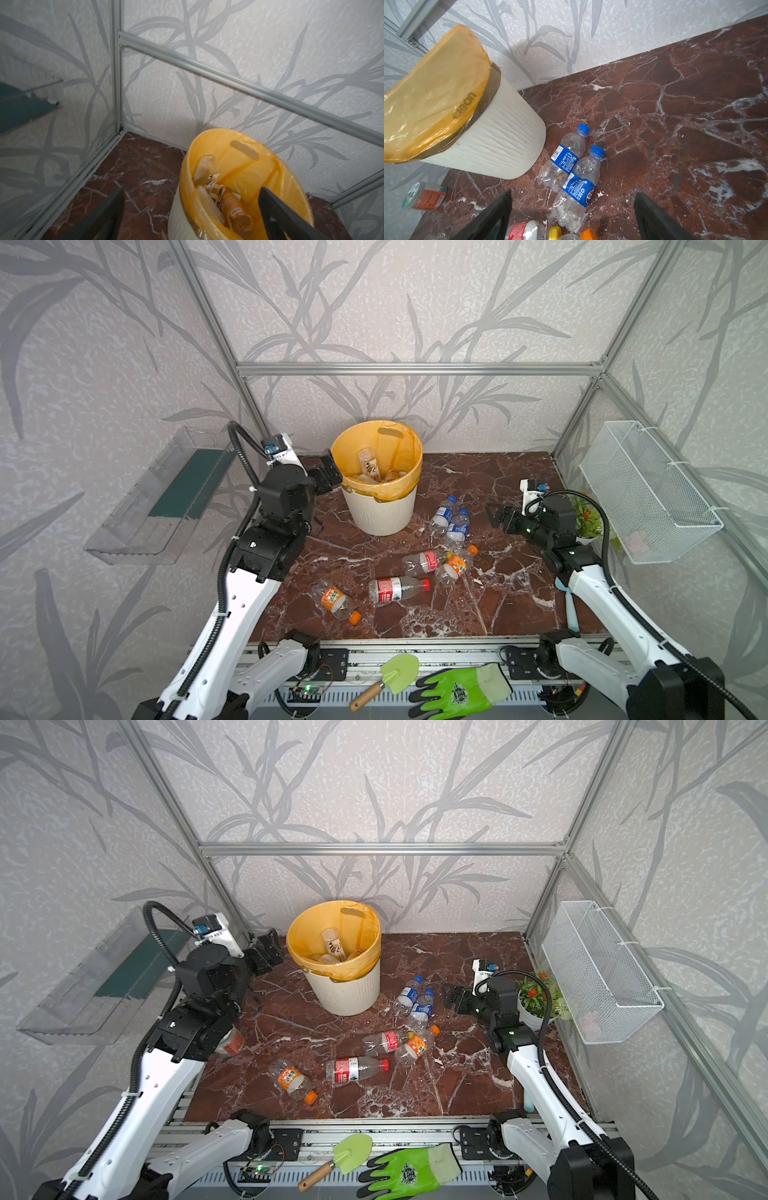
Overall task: Throw the plastic bottles in the bin
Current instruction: 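Lower the left gripper to the orange-labelled bottle near the robot, then close the left gripper on the orange-labelled bottle and lift it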
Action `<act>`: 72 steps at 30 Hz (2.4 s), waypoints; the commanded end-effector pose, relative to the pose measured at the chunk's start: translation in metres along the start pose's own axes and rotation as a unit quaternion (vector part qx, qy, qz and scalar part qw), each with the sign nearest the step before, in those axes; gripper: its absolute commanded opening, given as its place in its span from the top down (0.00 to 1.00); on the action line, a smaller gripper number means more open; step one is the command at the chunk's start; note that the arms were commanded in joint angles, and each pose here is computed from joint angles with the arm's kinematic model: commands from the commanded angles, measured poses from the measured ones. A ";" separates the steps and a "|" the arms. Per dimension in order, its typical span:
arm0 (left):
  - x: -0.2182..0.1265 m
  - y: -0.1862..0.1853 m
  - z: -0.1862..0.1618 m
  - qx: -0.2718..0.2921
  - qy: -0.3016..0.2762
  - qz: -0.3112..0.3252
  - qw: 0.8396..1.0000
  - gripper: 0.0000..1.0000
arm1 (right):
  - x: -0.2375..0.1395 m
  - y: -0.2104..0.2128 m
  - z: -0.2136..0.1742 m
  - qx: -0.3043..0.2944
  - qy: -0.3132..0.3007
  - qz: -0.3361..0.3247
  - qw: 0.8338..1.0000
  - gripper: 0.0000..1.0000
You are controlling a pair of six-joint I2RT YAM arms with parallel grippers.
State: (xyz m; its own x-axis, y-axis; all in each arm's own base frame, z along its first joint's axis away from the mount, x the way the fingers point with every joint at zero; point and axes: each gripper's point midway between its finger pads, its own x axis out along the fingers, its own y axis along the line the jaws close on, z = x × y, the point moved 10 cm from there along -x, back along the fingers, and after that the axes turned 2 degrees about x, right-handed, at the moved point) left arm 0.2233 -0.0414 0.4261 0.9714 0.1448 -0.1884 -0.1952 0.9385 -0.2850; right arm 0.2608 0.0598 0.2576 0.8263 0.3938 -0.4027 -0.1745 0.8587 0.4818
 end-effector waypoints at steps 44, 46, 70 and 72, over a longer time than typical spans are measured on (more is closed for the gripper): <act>-0.067 0.092 -0.293 -0.195 0.341 0.218 0.894 0.12 | 0.026 -0.014 -0.012 0.034 0.038 -0.023 0.998 0.07; -0.065 0.092 -0.295 -0.193 0.336 0.214 0.897 0.12 | 0.027 -0.015 -0.012 0.036 0.039 -0.023 0.998 0.07; -0.032 0.091 -0.277 -0.196 0.317 0.167 0.913 0.49 | 0.029 -0.014 -0.013 0.046 0.040 -0.015 0.998 0.09; -0.029 0.087 -0.263 -0.190 0.299 0.158 0.922 0.49 | 0.029 -0.014 -0.013 0.046 0.042 -0.014 0.998 0.09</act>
State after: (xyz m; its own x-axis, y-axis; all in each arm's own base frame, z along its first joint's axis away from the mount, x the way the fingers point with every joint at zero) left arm 0.1307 -0.0466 0.1328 0.5486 0.0698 -0.8331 -0.6518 0.6598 -0.3739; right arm 0.2753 0.0620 0.2190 0.7734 0.3848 -0.5038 -0.0774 0.8461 0.5274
